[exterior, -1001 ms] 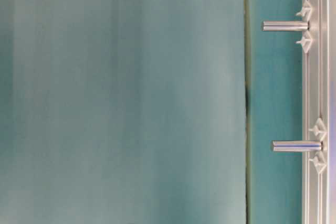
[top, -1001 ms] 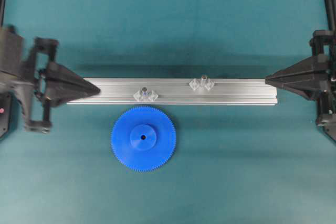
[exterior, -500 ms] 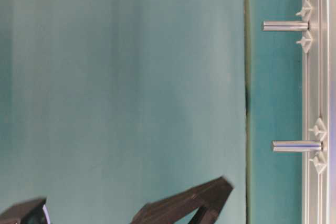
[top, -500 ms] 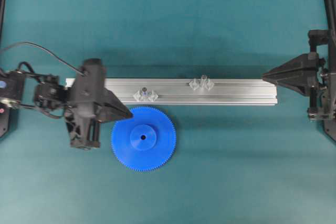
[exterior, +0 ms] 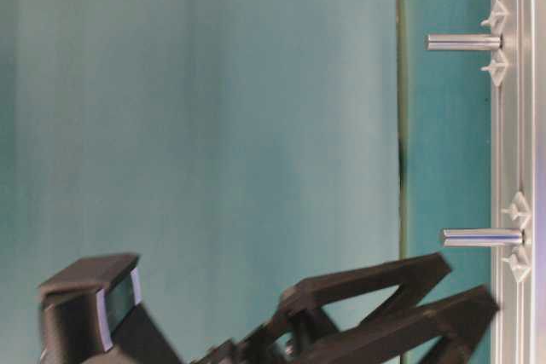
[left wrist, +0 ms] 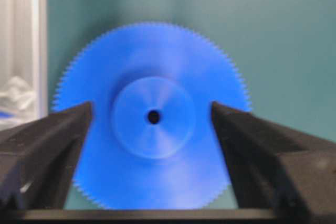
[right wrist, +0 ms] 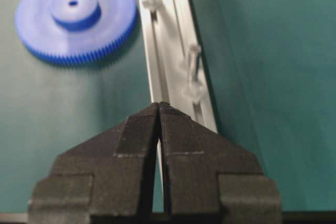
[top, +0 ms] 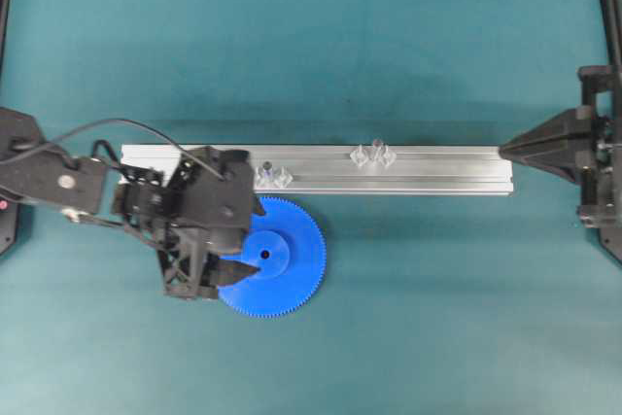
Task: Insert the large gear onto the shaft.
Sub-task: 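Move the left gripper over the blue gear's hub and descend, then close the left gripper on the blue gear's hub, then lift the blue gear and carry it over the right shaft, then align the gear's center hole above the right shaft with the left gripper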
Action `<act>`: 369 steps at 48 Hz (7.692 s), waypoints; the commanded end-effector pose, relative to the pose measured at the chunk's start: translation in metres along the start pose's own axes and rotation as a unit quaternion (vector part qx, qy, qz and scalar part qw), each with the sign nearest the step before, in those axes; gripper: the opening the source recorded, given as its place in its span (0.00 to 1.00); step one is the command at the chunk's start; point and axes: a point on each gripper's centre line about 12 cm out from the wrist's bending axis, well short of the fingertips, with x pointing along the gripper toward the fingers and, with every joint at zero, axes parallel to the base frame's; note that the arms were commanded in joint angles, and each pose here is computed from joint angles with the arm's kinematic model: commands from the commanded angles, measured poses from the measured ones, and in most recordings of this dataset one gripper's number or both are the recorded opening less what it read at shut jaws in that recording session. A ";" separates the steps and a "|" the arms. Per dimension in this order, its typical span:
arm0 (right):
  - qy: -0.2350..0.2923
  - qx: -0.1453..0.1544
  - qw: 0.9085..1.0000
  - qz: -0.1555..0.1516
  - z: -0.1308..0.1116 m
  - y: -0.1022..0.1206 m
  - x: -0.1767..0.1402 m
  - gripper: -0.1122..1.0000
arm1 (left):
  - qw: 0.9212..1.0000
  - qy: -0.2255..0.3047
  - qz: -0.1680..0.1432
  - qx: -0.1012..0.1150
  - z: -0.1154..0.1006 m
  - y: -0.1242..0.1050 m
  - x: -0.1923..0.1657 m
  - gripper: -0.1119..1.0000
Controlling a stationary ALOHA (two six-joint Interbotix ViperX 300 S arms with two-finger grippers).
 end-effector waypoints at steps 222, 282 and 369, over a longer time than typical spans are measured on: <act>0.010 0.007 1.000 0.004 -0.014 0.001 -0.017 0.18 | 0.976 0.215 0.002 0.020 -0.016 -0.020 0.080 0.81; 0.014 0.007 1.000 0.004 -0.019 0.001 -0.019 0.18 | 0.981 0.067 0.043 0.175 0.127 0.059 0.006 0.81; 0.003 0.007 1.000 0.005 -0.019 0.001 -0.021 0.18 | 0.971 0.155 0.050 0.173 0.097 0.119 0.080 0.81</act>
